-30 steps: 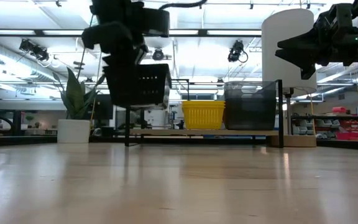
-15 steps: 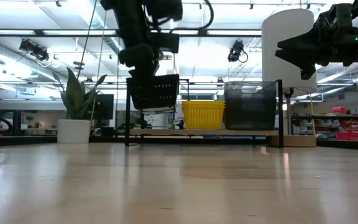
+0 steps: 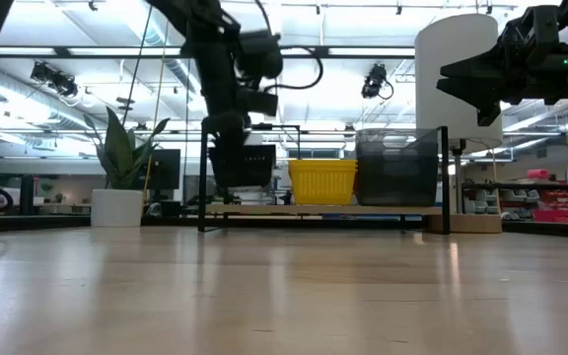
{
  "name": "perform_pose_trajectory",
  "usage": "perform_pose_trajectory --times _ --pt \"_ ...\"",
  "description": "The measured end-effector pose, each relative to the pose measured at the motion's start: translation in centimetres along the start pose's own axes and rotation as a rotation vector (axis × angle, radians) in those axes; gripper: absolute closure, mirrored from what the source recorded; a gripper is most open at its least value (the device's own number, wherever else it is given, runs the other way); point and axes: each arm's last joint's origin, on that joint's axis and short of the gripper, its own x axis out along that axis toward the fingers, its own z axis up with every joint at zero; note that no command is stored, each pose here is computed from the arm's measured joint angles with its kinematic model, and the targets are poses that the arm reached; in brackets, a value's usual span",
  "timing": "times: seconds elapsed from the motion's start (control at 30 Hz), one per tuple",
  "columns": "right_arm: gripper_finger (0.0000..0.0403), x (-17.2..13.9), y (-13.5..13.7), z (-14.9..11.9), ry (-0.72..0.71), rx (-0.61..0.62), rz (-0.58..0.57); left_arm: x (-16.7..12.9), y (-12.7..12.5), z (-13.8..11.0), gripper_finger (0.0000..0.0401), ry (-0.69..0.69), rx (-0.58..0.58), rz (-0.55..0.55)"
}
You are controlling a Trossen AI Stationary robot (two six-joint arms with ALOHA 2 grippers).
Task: Stack baskets on shelf by color
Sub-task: Put the black bin on the shelf, then return to Home Position
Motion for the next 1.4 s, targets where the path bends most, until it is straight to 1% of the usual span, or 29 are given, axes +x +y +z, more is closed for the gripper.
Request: perform_pose_trajectory --times 0.1,0.17,0.23,0.3,0.53,0.63,0.73,0.83,0.9,0.97,1.03,1.17,1.4 --pt "0.0267 0.0 0.0 0.0 0.000 0.000 0.000 1.3 0.8 -0.1 0.0389 -0.010 -0.003 -0.059" --pt "0.0267 0.0 0.0 0.0 0.000 0.000 0.000 2.1 0.9 -0.2 0.0389 0.012 -0.001 -0.058" --pt "0.0267 0.0 0.0 0.0 0.000 0.000 0.000 2.3 1.0 -0.3 0.0384 0.019 0.009 -0.057" --pt "0.0267 0.0 0.0 0.0 0.000 0.000 0.001 2.3 0.8 -0.1 0.0361 0.006 0.014 -0.073" --pt "0.0267 0.0 0.0 0.0 0.000 0.000 0.000 2.2 -0.1 0.2 0.0247 0.007 0.013 -0.077" --pt "0.0267 0.0 0.0 0.0 0.000 0.000 0.000 1.3 0.1 0.2 0.0215 -0.017 0.001 -0.054" --pt "0.0267 0.0 0.0 0.0 0.000 0.000 0.000 -0.6 0.5 0.2 0.0201 -0.065 -0.027 -0.032" --pt "0.0267 0.0 0.0 0.0 0.000 0.000 0.000 -3.1 0.8 0.0 0.0203 -0.133 -0.058 -0.019" --pt "0.0267 0.0 0.0 0.0 0.000 0.000 0.000 -4.7 0.9 0.0 0.0212 -0.206 -0.077 -0.027" --pt "0.0267 0.0 0.0 0.0 0.000 0.000 0.000 -5.7 0.7 -0.5 0.0225 -0.280 -0.093 -0.029" --pt "0.0267 0.0 0.0 0.0 0.000 0.000 0.001 -6.0 0.2 -1.5 0.0239 -0.326 -0.101 -0.023" --pt "0.0267 0.0 0.0 0.0 0.000 0.000 0.000 -5.5 -1.4 -4.3 0.0267 -0.373 -0.160 -0.038" --pt "0.0267 0.0 0.0 0.0 0.000 0.000 0.000 -6.6 -4.4 -8.7 0.0304 -0.580 -0.228 -0.067"
